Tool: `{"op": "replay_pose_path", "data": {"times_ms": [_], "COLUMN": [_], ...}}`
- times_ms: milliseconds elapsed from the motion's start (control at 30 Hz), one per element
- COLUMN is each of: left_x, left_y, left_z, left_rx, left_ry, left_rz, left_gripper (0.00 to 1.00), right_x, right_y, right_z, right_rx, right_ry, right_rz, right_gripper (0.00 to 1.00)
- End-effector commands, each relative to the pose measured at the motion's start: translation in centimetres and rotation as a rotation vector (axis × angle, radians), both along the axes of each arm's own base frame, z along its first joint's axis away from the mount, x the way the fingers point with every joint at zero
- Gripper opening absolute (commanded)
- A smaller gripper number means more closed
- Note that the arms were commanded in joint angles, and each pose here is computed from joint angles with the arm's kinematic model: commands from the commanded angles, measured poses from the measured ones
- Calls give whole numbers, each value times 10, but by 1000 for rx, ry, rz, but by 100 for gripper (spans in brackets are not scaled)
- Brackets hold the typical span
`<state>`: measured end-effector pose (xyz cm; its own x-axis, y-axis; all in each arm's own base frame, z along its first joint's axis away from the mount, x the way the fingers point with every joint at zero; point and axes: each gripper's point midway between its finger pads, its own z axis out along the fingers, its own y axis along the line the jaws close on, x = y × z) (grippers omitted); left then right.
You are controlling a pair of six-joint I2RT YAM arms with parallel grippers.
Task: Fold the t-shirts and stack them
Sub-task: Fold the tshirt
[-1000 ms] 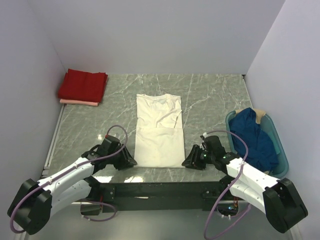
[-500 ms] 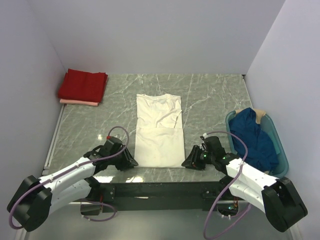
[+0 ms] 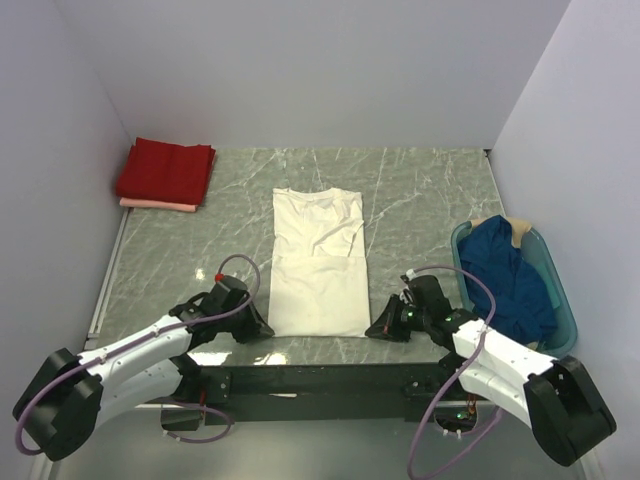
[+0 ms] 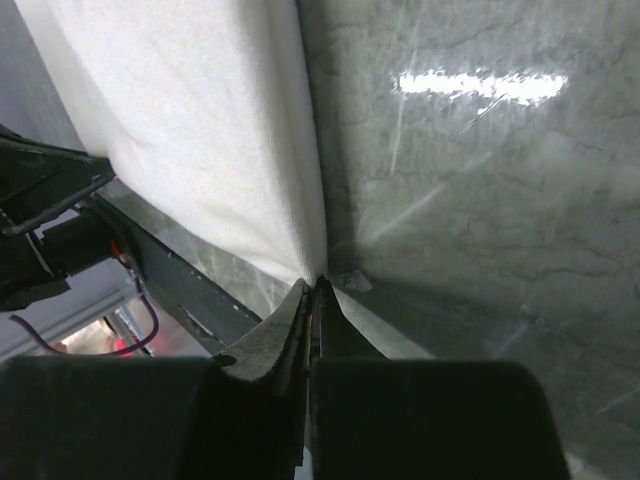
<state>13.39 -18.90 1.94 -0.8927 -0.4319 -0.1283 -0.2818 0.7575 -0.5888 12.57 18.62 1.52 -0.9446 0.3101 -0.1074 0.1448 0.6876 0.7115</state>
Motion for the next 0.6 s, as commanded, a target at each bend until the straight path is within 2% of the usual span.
{"op": "replay_pose_path", "data": {"times_ms": [0, 300, 567], "left_x": [0, -20, -30], "left_y": [-1, 0, 3], "left_z": [8, 30, 68], "left_rx": [-2, -17, -49], "left_ry": [-17, -27, -96], "left_rz": [-7, -35, -31], "left_gripper": [1, 1, 1], "right_x": [-10, -32, -43], "right_y": [-1, -15, -23], "right_z": [3, 13, 38], "right_rx": [6, -20, -7], "right_ry": [4, -28, -97], "right_rz": [26, 71, 72], "right_gripper": [0, 0, 0]}}
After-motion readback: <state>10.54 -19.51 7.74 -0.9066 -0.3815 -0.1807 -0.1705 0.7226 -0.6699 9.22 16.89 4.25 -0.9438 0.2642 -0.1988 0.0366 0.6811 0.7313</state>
